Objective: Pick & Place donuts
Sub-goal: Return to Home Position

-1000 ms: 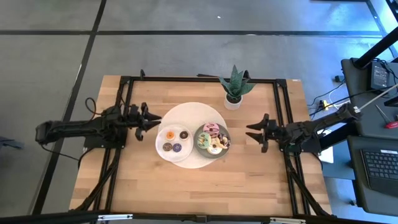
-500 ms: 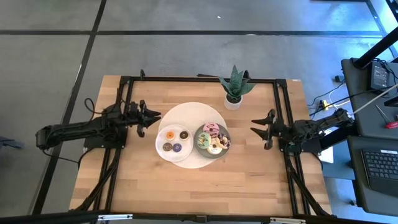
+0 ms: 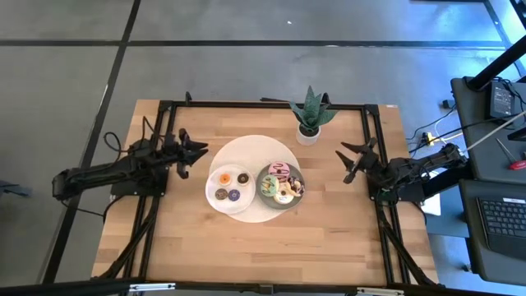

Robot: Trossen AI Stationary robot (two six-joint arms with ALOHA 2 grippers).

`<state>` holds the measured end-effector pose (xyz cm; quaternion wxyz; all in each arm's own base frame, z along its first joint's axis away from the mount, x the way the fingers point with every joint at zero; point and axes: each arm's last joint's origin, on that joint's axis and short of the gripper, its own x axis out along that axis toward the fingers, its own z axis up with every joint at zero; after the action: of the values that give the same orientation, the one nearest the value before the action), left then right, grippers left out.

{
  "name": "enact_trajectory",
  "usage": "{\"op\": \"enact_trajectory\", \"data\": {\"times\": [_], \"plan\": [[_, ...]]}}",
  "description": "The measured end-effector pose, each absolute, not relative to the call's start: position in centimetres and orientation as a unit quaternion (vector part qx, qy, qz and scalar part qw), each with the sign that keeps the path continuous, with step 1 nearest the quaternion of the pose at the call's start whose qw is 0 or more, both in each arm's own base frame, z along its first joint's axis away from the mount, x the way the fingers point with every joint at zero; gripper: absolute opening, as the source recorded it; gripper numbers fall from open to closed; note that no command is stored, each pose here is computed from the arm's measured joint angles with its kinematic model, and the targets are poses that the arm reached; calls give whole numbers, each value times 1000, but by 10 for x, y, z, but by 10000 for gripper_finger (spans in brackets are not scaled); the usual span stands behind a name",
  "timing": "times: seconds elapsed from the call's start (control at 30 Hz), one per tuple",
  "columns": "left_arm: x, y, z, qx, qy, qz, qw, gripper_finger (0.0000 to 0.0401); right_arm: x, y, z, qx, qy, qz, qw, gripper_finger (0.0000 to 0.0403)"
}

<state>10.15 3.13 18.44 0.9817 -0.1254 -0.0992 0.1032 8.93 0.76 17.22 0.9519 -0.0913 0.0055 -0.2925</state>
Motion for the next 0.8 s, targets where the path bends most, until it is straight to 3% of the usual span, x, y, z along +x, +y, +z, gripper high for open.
{"op": "enact_trajectory", "data": {"times": [0.8], "plan": [[96,25,183,-178,-90,30,979,109,89,7,172,-80,4,-296,952,171]]}}
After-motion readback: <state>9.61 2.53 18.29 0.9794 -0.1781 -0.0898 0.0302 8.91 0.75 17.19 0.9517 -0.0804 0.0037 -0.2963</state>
